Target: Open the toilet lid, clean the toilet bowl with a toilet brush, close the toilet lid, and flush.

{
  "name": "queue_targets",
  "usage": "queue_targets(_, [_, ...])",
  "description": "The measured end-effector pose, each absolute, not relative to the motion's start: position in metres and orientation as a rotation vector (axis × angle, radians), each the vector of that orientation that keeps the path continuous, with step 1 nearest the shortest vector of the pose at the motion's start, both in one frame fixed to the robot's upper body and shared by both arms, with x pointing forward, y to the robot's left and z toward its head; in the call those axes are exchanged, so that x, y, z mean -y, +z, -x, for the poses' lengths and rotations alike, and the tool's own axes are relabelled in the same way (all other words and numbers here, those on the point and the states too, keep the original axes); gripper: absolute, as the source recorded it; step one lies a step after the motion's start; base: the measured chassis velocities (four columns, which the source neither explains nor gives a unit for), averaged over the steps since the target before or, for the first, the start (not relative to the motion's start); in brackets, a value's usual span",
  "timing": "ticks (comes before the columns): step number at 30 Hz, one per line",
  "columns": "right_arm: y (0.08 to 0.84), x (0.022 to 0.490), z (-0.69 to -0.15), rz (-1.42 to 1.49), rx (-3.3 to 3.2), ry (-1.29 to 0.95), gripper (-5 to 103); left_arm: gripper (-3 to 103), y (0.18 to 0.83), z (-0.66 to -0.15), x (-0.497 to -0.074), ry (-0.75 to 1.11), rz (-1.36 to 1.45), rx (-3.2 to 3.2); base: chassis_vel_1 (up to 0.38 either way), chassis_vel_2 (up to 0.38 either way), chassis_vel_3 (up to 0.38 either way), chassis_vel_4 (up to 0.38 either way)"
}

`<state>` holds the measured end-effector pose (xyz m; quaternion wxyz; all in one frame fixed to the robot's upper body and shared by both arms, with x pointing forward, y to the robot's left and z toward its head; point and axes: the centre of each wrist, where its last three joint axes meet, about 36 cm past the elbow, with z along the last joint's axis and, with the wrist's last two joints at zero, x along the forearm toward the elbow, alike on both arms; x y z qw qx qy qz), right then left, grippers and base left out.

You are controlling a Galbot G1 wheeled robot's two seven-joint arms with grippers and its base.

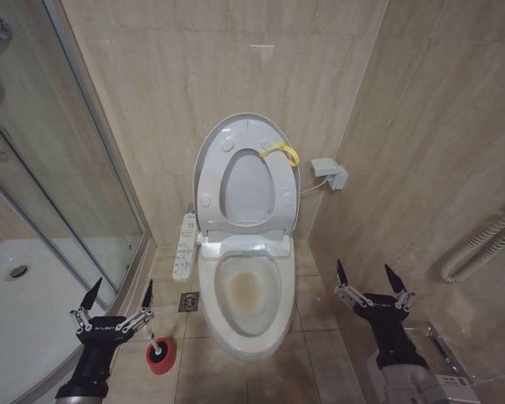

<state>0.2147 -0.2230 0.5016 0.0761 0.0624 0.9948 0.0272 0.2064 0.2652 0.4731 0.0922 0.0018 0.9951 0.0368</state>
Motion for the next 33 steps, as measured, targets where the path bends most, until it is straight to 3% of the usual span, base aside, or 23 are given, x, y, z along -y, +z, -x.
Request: queue_targets(33, [0.502,0.223,-0.215,-0.187,-2.982,0.081,100,100,0.481,-0.178,-0.248,0.101,-0.002,-2.966,0.0,0.0,0.0,0.0])
